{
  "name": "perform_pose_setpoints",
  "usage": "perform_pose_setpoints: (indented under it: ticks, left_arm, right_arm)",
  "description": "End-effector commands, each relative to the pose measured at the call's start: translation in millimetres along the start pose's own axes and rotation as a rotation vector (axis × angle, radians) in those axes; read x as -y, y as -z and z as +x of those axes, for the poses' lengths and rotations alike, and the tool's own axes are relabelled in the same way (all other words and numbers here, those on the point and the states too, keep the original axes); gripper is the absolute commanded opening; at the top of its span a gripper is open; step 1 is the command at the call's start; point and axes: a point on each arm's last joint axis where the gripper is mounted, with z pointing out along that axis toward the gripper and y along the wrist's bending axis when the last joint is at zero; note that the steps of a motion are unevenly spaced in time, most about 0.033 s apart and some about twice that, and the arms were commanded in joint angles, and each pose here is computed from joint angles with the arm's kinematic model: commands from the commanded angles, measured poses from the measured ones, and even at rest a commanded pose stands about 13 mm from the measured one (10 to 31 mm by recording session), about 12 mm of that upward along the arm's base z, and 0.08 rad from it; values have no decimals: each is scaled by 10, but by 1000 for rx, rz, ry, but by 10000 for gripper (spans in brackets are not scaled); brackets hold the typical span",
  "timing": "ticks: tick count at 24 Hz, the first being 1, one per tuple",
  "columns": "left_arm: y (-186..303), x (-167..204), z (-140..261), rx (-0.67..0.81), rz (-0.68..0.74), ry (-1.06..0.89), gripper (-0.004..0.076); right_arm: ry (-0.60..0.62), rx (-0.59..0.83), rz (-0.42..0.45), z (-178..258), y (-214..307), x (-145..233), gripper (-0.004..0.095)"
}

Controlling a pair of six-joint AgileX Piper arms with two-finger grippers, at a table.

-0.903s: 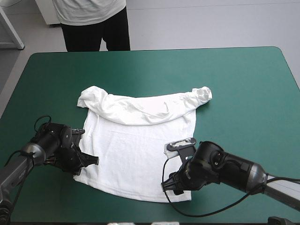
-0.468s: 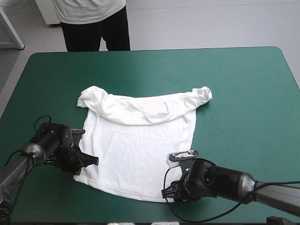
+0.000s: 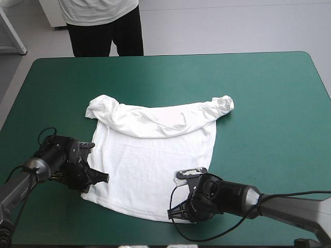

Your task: Fold the cloth

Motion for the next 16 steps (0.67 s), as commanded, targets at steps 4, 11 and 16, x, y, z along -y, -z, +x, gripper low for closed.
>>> perform_pose_setpoints:
  ticks: [4, 11, 16]
  left_arm:
    - [-171, -25, -97, 110, -28, -42, -10]
    - [353, -36, 93, 254, 4, -70, -10]
    - [1411, 25, 164, 559, 125, -70, -10]
  right_arm:
    - [41, -30, 74, 39, -17, 87, -17]
    - [7, 160, 44, -90, 656, 355, -17]
    - [11, 413, 23, -420, 1573, 717, -17]
